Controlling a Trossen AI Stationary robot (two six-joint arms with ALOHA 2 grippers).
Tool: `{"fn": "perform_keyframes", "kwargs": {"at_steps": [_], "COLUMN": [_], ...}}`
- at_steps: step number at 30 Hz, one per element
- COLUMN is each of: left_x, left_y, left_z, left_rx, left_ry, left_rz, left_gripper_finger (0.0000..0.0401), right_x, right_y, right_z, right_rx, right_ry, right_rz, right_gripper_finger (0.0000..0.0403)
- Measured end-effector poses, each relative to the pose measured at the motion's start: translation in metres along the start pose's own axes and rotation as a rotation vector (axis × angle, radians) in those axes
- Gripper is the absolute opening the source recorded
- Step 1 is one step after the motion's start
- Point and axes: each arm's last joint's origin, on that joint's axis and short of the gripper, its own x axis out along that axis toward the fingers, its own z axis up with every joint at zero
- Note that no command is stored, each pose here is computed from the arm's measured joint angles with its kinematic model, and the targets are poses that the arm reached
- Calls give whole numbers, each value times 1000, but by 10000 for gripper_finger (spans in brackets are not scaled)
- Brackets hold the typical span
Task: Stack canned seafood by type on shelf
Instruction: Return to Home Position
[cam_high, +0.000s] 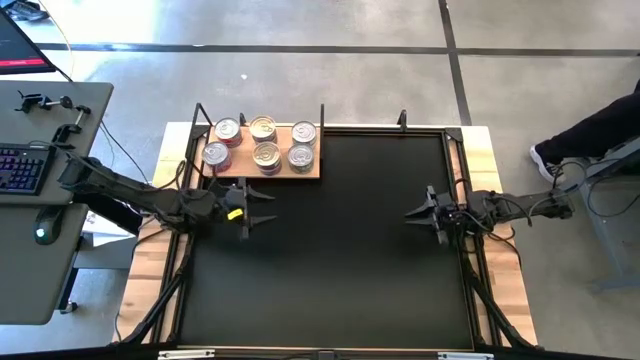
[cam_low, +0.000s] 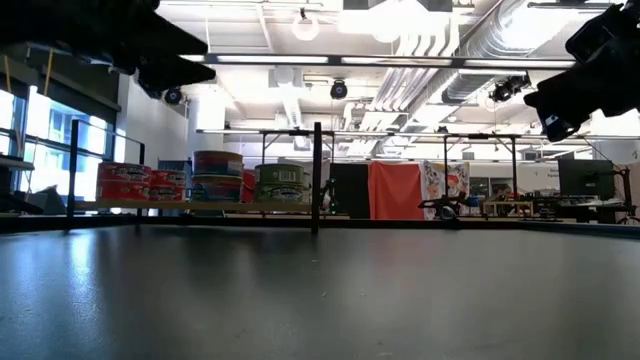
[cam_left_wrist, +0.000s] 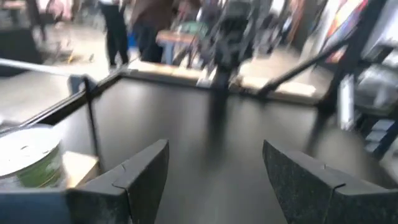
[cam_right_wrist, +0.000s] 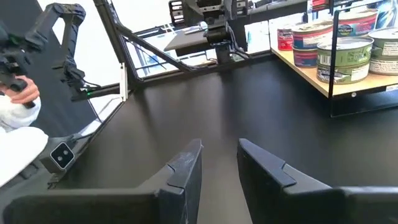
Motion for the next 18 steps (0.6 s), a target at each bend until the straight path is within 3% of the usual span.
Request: {"fn": "perform_keyframes", "kwargs": {"at_steps": [4,9,18], "left_x": [-5,-18,-40], "left_y": [2,10,19], "left_z": [-15,-31,-40], "left_rx": [-35,-32,30], "left_ry": [-157,-283,-251], "left_rz": [-77,-62,-44], "left_gripper_finger": [252,252,252], "right_x": [0,0,1], "right_y": [0,0,0], "right_z": [0,0,-1], "right_rx": [35,157,123], "right_ry": [2,1,6], "right_rz": [-9,-9,-12], "right_gripper_finger": [93,93,93]}}
